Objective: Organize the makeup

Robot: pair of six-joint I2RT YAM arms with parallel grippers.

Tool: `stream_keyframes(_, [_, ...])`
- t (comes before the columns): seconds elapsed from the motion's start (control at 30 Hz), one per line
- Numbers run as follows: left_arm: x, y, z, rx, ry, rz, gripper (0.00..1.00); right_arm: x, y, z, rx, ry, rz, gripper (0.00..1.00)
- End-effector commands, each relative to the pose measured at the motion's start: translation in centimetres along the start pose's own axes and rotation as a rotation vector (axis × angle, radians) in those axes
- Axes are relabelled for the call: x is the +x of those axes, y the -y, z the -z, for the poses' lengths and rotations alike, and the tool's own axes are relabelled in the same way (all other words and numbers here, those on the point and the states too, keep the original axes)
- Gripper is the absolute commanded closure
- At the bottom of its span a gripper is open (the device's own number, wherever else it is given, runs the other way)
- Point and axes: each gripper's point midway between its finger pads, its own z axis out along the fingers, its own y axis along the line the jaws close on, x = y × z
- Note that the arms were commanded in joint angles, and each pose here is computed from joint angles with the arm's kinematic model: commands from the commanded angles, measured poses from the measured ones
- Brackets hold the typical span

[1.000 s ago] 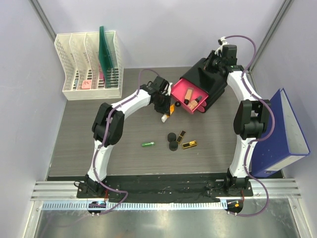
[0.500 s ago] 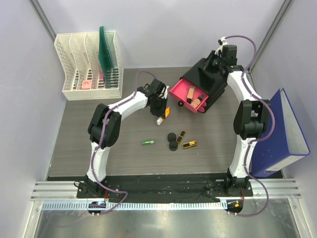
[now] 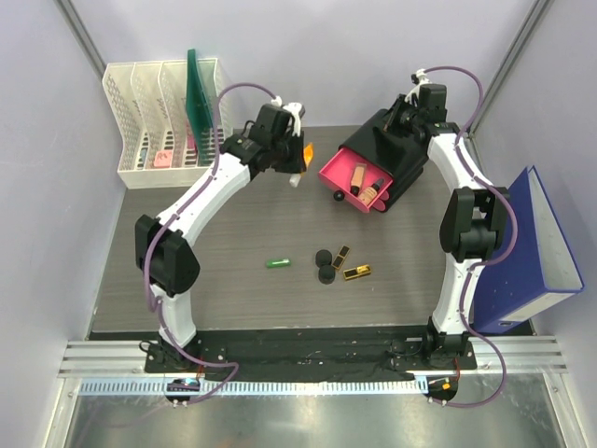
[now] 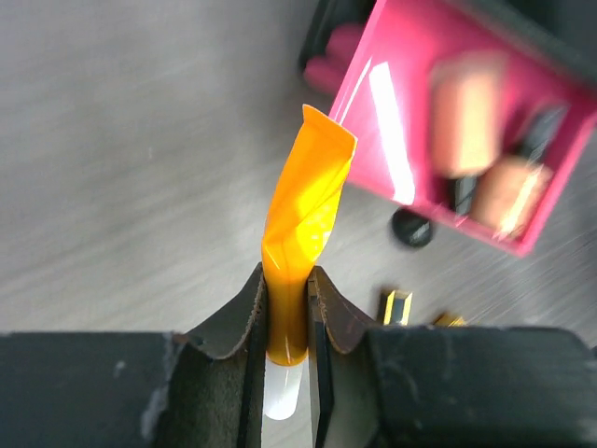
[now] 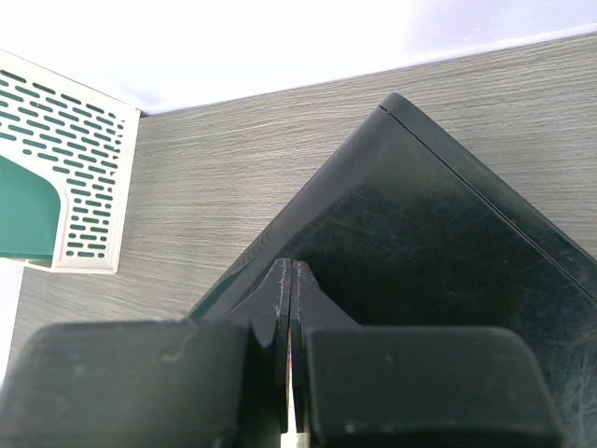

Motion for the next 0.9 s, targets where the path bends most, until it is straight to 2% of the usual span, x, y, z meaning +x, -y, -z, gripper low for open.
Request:
stream_keyframes(0.0, [-5.8,3.4,0.4,0.125,0.127,0.04,1.0,15.5,8.5,-0.1,0.268,-0.458,-0.14,0.99])
stream_keyframes(0.17, [-8.6,6.6,-1.1,0.273,0.152,0.105,1.0,15.5,8.5,0.0,0.267,-0.456,-0.142,0.99])
stream_keyframes(0.33, [-9.1,8.2,-3.2,0.341,0.166,0.153,1.0,15.6,8.5,0.0,0.267,-0.457,-0.139,0.99])
stream_keyframes(0.7, [-8.1,11.5,-6.7,0.427,0.16,0.18,1.0,15.5,8.5,0.0,0.267,-0.456,-0.142,0.99])
stream_keyframes(0.87, [-5.5,11.0,-8.1,0.392,0.098,0.174,1.0,15.5,8.5,-0.1,0.266,-0.457,-0.141,0.99])
